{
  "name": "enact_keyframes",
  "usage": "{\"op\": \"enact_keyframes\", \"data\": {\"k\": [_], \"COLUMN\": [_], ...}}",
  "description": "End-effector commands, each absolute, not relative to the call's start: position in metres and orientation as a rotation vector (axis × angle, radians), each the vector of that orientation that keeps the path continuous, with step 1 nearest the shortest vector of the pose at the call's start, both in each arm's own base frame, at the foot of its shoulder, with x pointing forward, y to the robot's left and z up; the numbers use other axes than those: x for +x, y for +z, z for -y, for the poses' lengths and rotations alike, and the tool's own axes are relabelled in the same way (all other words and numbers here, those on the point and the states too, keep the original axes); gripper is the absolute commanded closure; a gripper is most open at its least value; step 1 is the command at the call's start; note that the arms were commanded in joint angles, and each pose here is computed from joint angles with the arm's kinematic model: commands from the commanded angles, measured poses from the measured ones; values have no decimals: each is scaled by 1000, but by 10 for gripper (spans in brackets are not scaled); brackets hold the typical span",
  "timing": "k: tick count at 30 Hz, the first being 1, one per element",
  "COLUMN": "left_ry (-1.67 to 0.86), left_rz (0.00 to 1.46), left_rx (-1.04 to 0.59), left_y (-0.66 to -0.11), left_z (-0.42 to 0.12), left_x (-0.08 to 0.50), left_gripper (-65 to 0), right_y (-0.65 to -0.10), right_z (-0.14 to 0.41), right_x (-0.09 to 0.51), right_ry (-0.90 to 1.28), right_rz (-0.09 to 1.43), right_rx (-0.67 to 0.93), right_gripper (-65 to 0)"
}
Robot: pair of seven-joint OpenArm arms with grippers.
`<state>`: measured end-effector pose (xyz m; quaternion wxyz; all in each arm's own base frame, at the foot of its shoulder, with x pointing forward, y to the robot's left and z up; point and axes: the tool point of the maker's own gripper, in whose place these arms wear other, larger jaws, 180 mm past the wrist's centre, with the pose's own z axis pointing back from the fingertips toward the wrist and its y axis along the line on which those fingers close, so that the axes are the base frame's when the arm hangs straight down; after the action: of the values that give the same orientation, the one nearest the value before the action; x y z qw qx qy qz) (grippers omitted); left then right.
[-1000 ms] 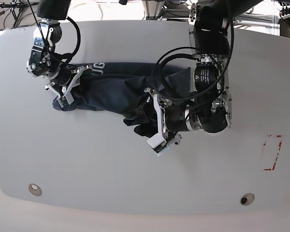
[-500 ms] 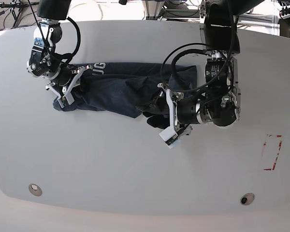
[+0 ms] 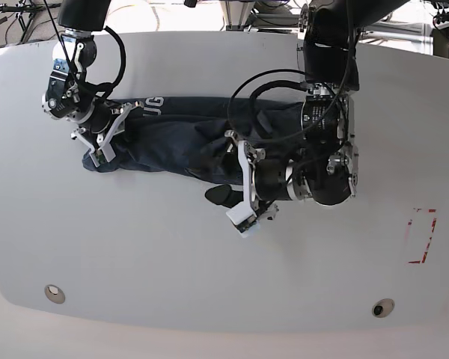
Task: Fold the T-shirt properly
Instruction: 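Open the left gripper and lift it off the folded shirt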
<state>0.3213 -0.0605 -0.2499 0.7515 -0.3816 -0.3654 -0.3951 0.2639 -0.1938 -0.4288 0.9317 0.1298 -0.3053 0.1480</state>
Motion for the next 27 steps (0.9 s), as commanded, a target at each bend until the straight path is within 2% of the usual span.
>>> {"op": "enact_keyframes", "data": {"k": [1,5,9,14,19,23,27], "left_ry": [-809,-702,-665,-627,-567,-493,-444], "left_rz": [874,909,941,951,927,855,776], "left_rx": [-788,-819,-896,-833,-686,-580,-565], "left_y": [-236,-236,-227,-231,-246,-274,-300], "left_z": [31,0,-6,-34,-77,-116,-130], "left_x": [340,344,341,348,356,351,348], "left_gripper": [-371,-371,-371,-371,-371,-367,-361], "right_y": [-434,-434,-436,-437,-437,-437,-437], "right_z": [202,202,198,194,194,192,191], "right_x": [258,257,256,256,256,256,256], "right_ry": [320,320,316,313,312,311,309], "right_rz": [571,571,571,571,571,572,573], "right_rx": [227,228,237,243,245,249,253], "right_gripper": [-87,-87,-87,-87,-87,-87,-87]}}
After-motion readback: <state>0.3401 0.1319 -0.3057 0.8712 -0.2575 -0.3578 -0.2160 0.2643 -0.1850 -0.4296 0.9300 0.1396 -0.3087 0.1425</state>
